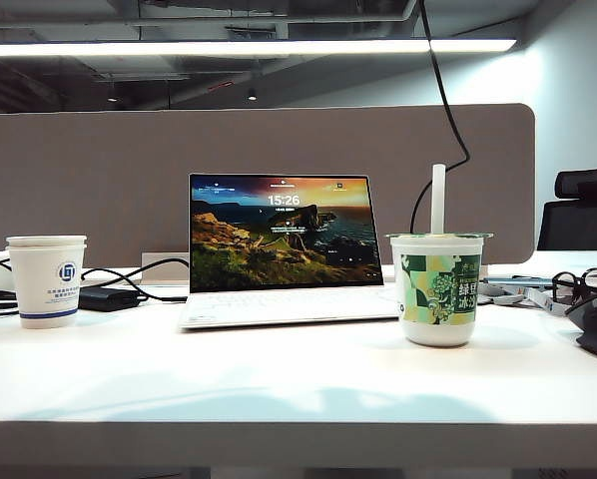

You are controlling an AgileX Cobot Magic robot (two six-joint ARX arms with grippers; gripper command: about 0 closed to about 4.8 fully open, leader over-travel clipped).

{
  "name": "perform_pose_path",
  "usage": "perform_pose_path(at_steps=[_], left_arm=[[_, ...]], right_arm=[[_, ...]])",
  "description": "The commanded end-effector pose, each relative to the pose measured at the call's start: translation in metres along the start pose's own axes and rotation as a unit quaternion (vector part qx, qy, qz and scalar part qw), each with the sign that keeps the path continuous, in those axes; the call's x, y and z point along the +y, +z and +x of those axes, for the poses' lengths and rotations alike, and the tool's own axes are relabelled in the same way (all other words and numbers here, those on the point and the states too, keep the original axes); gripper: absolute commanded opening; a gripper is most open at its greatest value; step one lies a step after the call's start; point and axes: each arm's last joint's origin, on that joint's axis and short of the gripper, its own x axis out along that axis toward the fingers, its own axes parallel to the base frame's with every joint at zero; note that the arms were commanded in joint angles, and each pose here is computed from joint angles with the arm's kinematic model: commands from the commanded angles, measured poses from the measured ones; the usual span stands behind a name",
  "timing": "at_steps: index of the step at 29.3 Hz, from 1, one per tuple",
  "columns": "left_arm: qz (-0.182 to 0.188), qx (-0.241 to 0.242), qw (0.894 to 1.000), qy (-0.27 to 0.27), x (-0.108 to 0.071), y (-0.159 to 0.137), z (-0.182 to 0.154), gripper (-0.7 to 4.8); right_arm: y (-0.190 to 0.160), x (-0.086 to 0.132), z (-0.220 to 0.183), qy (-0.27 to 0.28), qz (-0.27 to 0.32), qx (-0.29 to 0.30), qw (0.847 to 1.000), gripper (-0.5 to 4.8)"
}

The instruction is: Pick up the black phone, pick up the charger plug, insert the charger plug into the phone's charging port, and finally place the connected phone back on the desk.

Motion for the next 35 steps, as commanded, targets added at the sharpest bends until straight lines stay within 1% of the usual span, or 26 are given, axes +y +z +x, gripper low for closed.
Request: perform_pose_path(at_steps=[1,12,21,23,28,32,35], left_arm=[[0.042,-0.027,0.999,0.012,-0.0027,0.0116,-0.0012,-0.07],[0.043,-0.033,0.998,0.036,-0.0014,0.0123,-0.0013,-0.07],[0.043,-0.033,0.998,0.034,-0.0015,0.0123,-0.0013,-0.07],[0.043,-0.031,0.998,0.025,-0.0020,0.0122,-0.0013,-0.06],[0.042,-0.030,0.998,0.024,-0.0020,0.0118,-0.0012,-0.07],[0.043,-0.030,0.998,0.024,-0.0020,0.0119,-0.0012,-0.07],[0.051,-0.029,0.998,0.023,-0.0021,0.0117,-0.0012,-0.07]], right_arm=[[-0.0038,0.0001,0.0010,0.016,0.013,0.013,1.000,-0.05],[-0.0058,0.0025,-0.0005,0.009,0.022,0.018,1.000,-0.05],[-0.0048,0.0046,-0.0015,-0.001,0.001,0.012,1.000,-0.05],[-0.0049,0.0047,-0.0015,0.001,-0.001,0.013,1.000,-0.05],[-0.0055,0.0047,-0.0016,0.003,0.002,0.015,1.000,-0.05],[-0.0049,0.0065,-0.0023,0.003,-0.006,0.013,1.000,-0.05],[-0.0038,0.0083,-0.0032,-0.005,-0.011,0.009,1.000,-0.05]])
